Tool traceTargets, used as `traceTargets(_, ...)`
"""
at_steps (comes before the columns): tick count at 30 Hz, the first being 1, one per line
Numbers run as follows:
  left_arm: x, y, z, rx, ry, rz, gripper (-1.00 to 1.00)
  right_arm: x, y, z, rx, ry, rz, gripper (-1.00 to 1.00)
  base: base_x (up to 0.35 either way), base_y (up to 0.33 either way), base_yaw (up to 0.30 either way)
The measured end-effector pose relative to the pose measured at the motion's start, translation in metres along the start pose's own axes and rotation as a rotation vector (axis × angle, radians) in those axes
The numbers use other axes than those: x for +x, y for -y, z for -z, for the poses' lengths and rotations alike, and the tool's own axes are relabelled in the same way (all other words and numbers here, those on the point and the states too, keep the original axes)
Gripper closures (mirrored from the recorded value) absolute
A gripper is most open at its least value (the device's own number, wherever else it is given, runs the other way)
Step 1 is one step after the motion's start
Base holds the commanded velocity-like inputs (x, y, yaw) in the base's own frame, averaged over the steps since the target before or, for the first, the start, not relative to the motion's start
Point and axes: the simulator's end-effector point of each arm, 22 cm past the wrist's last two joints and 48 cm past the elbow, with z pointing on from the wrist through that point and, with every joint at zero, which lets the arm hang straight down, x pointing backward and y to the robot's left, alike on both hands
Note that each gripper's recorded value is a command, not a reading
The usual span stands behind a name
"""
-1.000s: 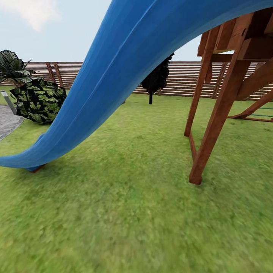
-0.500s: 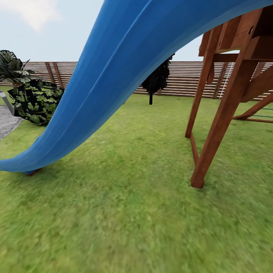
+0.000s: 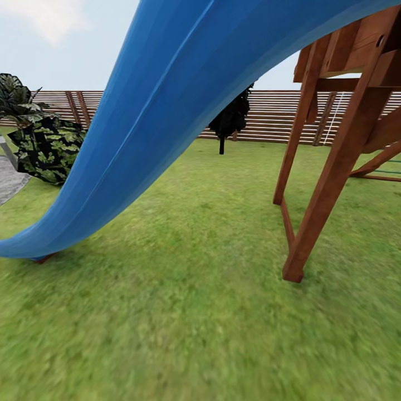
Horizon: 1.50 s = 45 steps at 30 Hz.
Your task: Take the three Easter eggs out of the wicker basket on the lawn in the garden, then place them on the lawn next to a single tree (choose any tree) so that all three eggs are next to the same tree and none are left in the basket.
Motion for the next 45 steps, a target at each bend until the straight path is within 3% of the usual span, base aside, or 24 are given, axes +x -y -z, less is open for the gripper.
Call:
traceTargets(13, 0.000, 0.009, 0.000, 0.010, 0.001, 0.006, -1.00, -0.006, -0.004, -0.001, -0.010, 0.009, 0.004, -1.00, 0.147, 0.000, 0.000)
traceTargets(21, -0.003, 0.009, -0.014, 0.013, 0.005, 0.006, -1.00, -0.009, -0.005, -0.015, -0.009, 0.017, 0.002, -1.00, 0.000, 0.000, 0.000)
traceTargets(27, -0.030, 0.008, -0.025, 0.006, 0.035, 0.007, -1.00, -0.019, -0.005, -0.027, -0.006, 0.041, -0.004, -1.00, 0.000, 0.000, 0.000)
traceTargets(30, -0.049, -0.005, -0.030, -0.011, 0.054, 0.008, -1.00, -0.023, -0.005, -0.033, -0.001, 0.045, -0.008, -1.00, 0.000, 0.000, 0.000)
traceTargets(36, -0.085, -0.014, -0.039, -0.023, 0.092, 0.041, -1.00, -0.047, -0.003, -0.048, 0.007, 0.068, -0.008, -1.00, 0.000, 0.000, 0.000)
traceTargets(37, -0.094, -0.019, -0.035, -0.018, -0.054, 0.131, -1.00, -0.033, 0.000, -0.051, 0.015, -0.136, 0.008, -1.00, 0.000, 0.000, 0.000)
traceTargets(38, -0.172, -0.020, -0.025, -0.007, 0.013, 0.153, -1.00, -0.083, 0.005, -0.053, 0.026, -0.101, 0.002, -1.00, 0.000, 0.000, 0.000)
traceTargets(39, -0.204, -0.022, -0.020, -0.003, 0.046, 0.160, -1.00, -0.169, 0.011, -0.046, 0.037, 0.060, -0.014, -1.00, 0.000, 0.000, 0.000)
traceTargets(41, -0.211, -0.024, -0.017, 0.001, 0.030, 0.177, -1.00, -0.210, 0.015, -0.042, 0.043, 0.075, -0.022, -1.00, 0.000, 0.000, 0.000)
traceTargets(45, -0.278, -0.007, -0.001, 0.037, 0.117, 0.199, -1.00, -0.263, 0.023, -0.049, 0.054, 0.037, -0.030, -1.00, 0.000, 0.000, 0.000)
